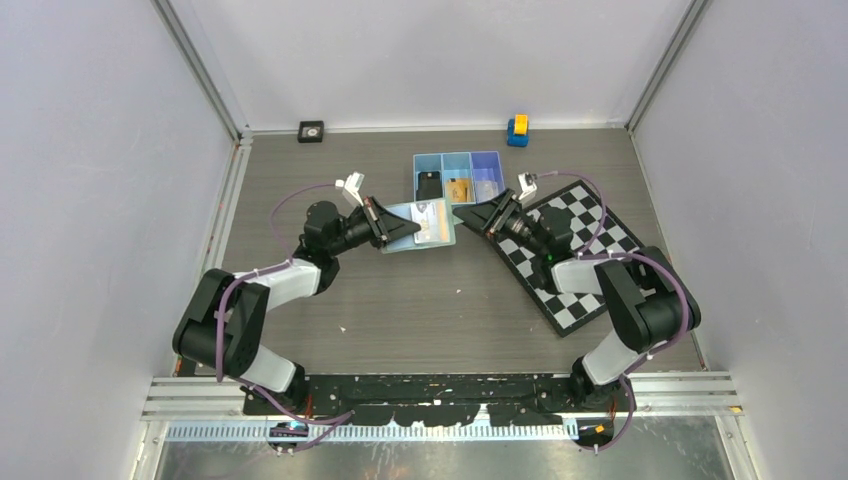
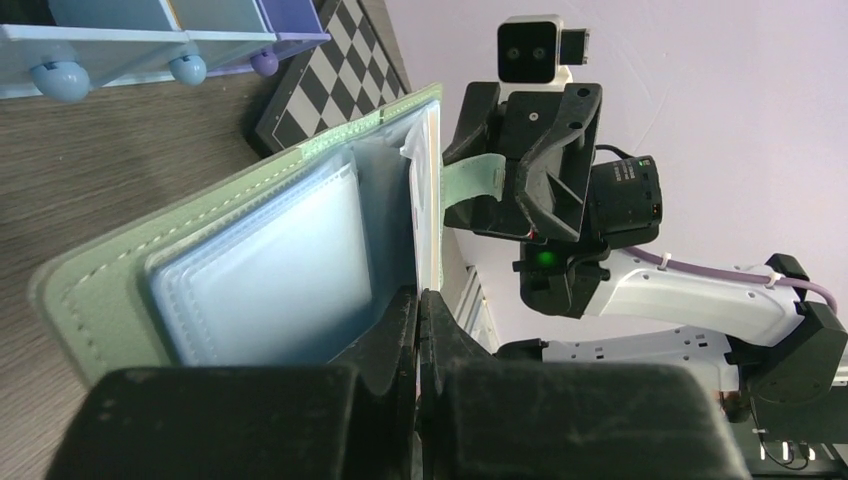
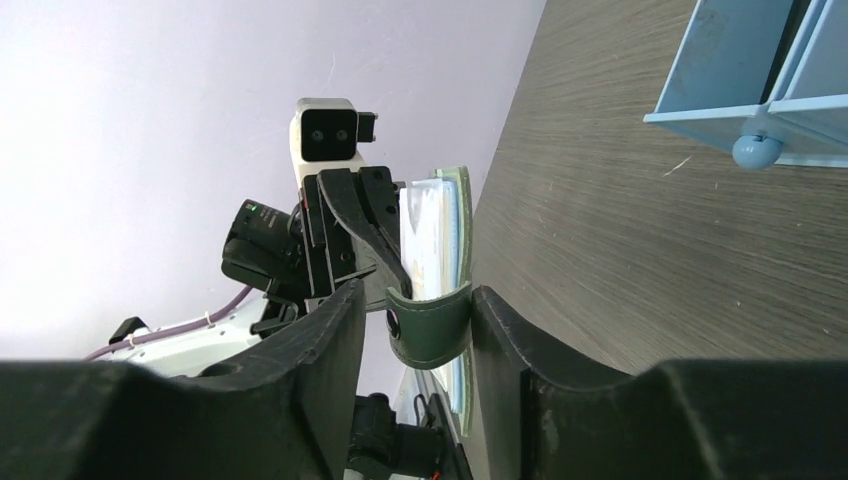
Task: Take the credit cards out of the card holder
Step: Remove the credit card from the card holder.
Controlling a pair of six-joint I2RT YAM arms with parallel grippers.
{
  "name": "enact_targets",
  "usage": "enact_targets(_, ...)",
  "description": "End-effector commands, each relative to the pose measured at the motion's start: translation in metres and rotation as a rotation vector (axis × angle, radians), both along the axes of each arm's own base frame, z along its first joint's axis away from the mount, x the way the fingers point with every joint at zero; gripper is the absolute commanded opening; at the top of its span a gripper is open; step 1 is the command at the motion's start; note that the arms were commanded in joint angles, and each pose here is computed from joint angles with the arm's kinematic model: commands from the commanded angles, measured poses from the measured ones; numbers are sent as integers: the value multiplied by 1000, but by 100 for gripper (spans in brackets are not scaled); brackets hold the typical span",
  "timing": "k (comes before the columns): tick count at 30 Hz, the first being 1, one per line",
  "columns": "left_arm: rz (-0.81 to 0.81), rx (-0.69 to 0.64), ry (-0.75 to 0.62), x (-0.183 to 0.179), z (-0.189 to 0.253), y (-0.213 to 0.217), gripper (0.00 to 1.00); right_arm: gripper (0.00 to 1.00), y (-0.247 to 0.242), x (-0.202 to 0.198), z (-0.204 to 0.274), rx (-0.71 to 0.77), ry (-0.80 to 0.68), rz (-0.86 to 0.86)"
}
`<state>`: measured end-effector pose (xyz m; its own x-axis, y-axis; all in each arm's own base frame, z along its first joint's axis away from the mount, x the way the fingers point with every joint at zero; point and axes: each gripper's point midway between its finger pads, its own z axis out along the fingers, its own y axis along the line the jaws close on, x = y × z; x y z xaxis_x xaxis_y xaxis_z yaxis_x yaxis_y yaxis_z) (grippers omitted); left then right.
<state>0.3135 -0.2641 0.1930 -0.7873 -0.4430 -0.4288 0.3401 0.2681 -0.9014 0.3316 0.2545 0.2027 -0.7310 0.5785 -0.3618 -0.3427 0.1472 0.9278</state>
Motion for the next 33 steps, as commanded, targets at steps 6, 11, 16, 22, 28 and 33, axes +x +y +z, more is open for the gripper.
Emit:
enact_targets(6,-54,-75,-95,-1,27,-7,0,51,23,3,4,36,-17,89)
enact_targets(11,-63,-100,-126,-4,36,-7,0,56,32,3,-2,32,5,122)
enact_targets(16,-57,-92,-107,-2,30,-7,0,35,33,-1,4,41,-16,140)
enact_targets(22,-45,-60,-62,2,18,-7,0,20,34,-4,10,51,-36,151)
enact_targets(28,-19,-14,-32,5,9,-4,0,2,32,-6,15,42,-50,143)
enact_targets(33,36,14,-4,9,2,7,0,1,19,2,4,-23,-25,57)
